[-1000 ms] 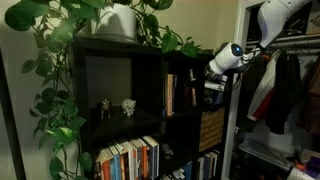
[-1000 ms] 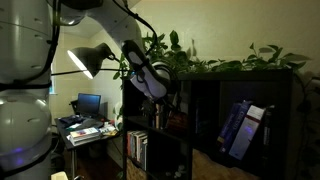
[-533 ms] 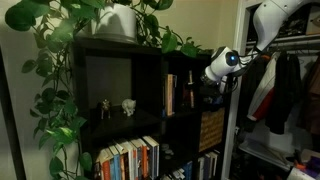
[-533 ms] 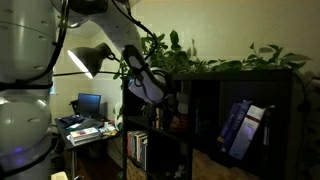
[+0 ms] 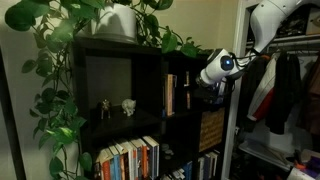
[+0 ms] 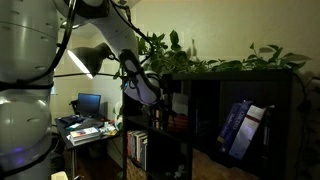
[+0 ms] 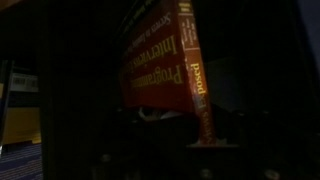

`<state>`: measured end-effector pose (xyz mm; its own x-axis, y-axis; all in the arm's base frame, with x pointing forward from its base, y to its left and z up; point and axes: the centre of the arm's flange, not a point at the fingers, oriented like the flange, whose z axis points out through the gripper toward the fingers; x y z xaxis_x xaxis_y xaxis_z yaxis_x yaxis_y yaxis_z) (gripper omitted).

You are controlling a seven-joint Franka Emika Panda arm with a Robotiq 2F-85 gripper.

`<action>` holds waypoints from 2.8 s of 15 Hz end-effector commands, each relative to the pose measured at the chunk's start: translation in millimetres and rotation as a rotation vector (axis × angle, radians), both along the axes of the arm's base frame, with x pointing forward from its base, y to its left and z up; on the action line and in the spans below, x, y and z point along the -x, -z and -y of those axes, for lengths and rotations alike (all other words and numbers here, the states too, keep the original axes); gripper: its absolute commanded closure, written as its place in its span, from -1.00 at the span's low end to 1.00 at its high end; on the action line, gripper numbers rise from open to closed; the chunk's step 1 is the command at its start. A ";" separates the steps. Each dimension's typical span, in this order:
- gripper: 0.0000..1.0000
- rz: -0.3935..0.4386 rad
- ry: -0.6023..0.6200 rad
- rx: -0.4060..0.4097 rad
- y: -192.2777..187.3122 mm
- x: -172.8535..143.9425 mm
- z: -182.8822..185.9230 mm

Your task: Lay down the book on the upper shelf

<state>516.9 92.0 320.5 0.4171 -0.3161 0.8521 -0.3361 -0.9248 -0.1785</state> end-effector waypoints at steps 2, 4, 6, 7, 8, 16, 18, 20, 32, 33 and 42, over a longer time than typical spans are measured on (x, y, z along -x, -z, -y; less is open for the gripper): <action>0.94 0.052 -0.103 0.001 19.3 6.5 -17.3; 0.95 0.067 -0.159 0.003 17.9 2.9 -34.4; 0.94 0.080 -0.208 0.001 16.7 0.0 -49.3; 0.94 0.081 -0.220 0.002 18.1 -1.0 -52.0; 0.94 0.080 -0.228 0.009 20.1 -1.0 -51.3; 0.94 0.042 -0.240 0.109 48.7 -0.3 -31.1; 0.95 0.046 -0.252 0.142 54.7 -2.9 -28.9; 0.96 0.069 -0.258 0.177 55.6 -5.6 -27.6; 0.22 0.089 -0.228 0.262 42.3 -16.5 -4.5; 0.10 0.084 -0.227 0.257 40.4 -16.3 -3.4; -0.98 -0.006 -0.244 0.159 -0.4 -19.2 -0.6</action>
<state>539.8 97.8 287.7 0.4412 -0.0352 0.8967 -0.1010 -0.9948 0.0106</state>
